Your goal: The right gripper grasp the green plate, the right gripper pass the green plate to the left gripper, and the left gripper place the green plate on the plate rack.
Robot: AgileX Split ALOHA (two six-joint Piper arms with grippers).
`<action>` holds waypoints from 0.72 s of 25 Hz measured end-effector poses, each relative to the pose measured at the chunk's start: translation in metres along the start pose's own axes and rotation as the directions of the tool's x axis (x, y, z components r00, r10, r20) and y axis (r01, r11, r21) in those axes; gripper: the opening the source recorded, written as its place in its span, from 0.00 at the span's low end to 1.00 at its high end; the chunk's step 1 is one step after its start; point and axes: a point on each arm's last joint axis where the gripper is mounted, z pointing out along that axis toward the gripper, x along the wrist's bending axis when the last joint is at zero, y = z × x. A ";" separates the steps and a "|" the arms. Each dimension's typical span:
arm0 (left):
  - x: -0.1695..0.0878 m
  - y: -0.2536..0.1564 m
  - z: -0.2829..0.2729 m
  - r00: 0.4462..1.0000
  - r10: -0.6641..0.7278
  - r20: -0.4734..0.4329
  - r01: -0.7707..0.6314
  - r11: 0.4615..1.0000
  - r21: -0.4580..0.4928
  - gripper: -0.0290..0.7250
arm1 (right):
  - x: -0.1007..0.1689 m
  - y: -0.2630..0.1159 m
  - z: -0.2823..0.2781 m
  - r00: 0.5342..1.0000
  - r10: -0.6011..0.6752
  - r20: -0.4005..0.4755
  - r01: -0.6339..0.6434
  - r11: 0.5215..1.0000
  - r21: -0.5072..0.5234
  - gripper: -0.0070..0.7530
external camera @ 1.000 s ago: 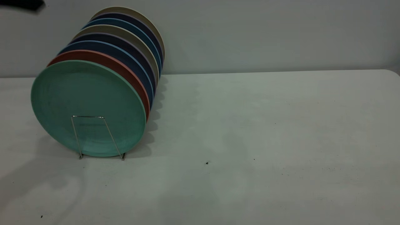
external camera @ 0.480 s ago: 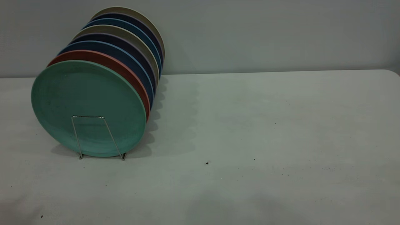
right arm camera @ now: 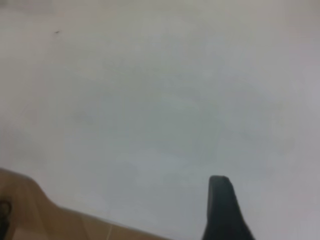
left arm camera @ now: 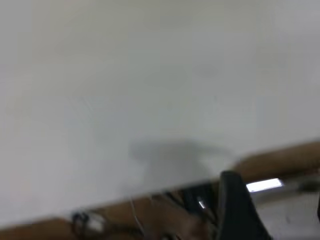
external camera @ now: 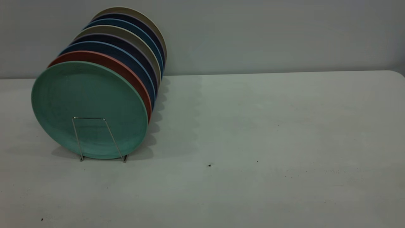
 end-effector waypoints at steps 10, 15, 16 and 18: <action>-0.017 -0.069 0.035 0.997 -0.074 0.003 0.074 0.996 -0.046 0.69 | 0.002 -0.001 -0.001 1.000 0.009 -0.017 -0.009 1.000 -0.015 0.64; -0.021 -0.080 0.026 0.989 -0.145 -0.002 0.143 0.978 -0.154 0.69 | 0.002 -0.001 -0.001 1.000 0.009 -0.017 -0.009 1.000 -0.015 0.64; -0.021 -0.081 0.025 0.987 -0.162 -0.005 0.159 0.973 -0.167 0.69 | 0.002 -0.001 -0.001 1.000 0.009 -0.017 -0.009 1.000 -0.015 0.64; -0.021 -0.085 0.023 0.979 -0.202 -0.016 0.195 0.962 -0.193 0.69 | 0.002 -0.001 -0.001 1.000 0.009 -0.017 -0.009 1.000 -0.015 0.64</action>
